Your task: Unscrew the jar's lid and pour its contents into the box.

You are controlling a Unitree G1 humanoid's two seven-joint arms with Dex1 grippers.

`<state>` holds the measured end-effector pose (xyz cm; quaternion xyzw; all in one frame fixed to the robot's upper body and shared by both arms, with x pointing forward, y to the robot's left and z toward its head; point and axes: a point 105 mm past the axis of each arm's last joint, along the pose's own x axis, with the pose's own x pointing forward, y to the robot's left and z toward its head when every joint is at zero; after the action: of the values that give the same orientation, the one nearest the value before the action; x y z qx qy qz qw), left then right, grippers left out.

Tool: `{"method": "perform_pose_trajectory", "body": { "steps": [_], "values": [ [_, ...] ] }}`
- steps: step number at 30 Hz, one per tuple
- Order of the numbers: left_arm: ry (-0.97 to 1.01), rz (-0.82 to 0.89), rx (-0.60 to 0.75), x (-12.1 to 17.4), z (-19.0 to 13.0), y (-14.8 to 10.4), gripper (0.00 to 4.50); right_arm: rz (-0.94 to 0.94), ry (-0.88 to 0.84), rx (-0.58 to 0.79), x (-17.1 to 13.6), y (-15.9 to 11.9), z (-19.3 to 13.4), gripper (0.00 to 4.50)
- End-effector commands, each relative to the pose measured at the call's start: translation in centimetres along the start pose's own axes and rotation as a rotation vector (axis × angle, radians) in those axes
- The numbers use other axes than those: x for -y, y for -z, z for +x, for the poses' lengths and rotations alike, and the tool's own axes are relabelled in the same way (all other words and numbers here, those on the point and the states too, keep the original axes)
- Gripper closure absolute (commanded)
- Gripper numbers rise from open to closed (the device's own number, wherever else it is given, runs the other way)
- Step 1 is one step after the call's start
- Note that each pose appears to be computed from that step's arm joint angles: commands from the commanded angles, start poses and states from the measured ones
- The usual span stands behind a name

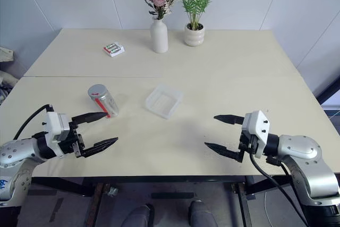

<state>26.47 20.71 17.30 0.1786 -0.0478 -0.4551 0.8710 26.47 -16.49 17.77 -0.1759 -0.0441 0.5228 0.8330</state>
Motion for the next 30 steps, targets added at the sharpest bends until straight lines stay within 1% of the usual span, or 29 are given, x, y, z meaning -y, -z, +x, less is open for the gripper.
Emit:
{"method": "perform_pose_trajectory", "body": {
  "steps": [1,4,7,10,12,14,17,18,20,22,24,28,30],
  "values": [
    [-0.009,0.041,0.001,-0.2,-0.2,-0.7,0.03,-0.054,-0.011,0.037,0.4,-1.4,0.2,0.00],
    [-0.044,0.038,-0.008,0.0,-0.4,-0.4,0.03,-0.055,-0.039,0.044,0.4,-1.2,0.7,0.00],
    [-0.169,0.011,-0.038,0.0,-1.6,0.7,0.03,-0.049,-0.081,0.087,0.4,-1.7,2.1,0.00],
    [-0.414,-0.079,-0.049,-0.8,-2.7,2.6,0.03,-0.047,-0.139,0.143,0.2,-2.5,3.7,0.00],
    [-0.576,-0.144,-0.018,-1.1,-3.0,3.3,0.03,-0.053,-0.174,0.183,0.0,-3.3,4.9,0.00],
    [-0.711,-0.159,0.003,-1.4,-2.1,4.1,0.03,-0.045,-0.190,0.251,0.3,-4.2,6.7,0.00],
    [-0.848,-0.166,0.040,-2.6,-0.4,4.7,0.03,-0.057,-0.212,0.317,0.7,-5.3,8.9,0.00],
    [-0.867,-0.166,0.046,-2.8,-0.5,4.7,0.03,-0.060,-0.214,0.326,0.5,-5.5,9.3,0.00],
    [-0.899,-0.164,0.061,-3.7,0.4,5.0,0.03,-0.073,-0.238,0.352,0.1,-6.3,10.4,0.00],
    [-0.880,-0.174,0.095,-4.3,2.5,5.1,0.03,-0.093,-0.276,0.379,-0.7,-6.9,11.2,0.00],
    [-0.876,-0.159,0.090,-4.6,3.1,5.3,0.03,-0.101,-0.286,0.392,-1.1,-7.1,11.6,0.00],
    [-0.898,-0.117,0.092,-5.5,3.4,5.1,0.03,-0.091,-0.278,0.415,-1.4,-7.6,11.8,0.00],
    [-0.890,-0.118,0.098,-5.8,3.8,5.0,0.03,-0.090,-0.267,0.408,-1.2,-7.3,11.6,0.00]
  ]
}}
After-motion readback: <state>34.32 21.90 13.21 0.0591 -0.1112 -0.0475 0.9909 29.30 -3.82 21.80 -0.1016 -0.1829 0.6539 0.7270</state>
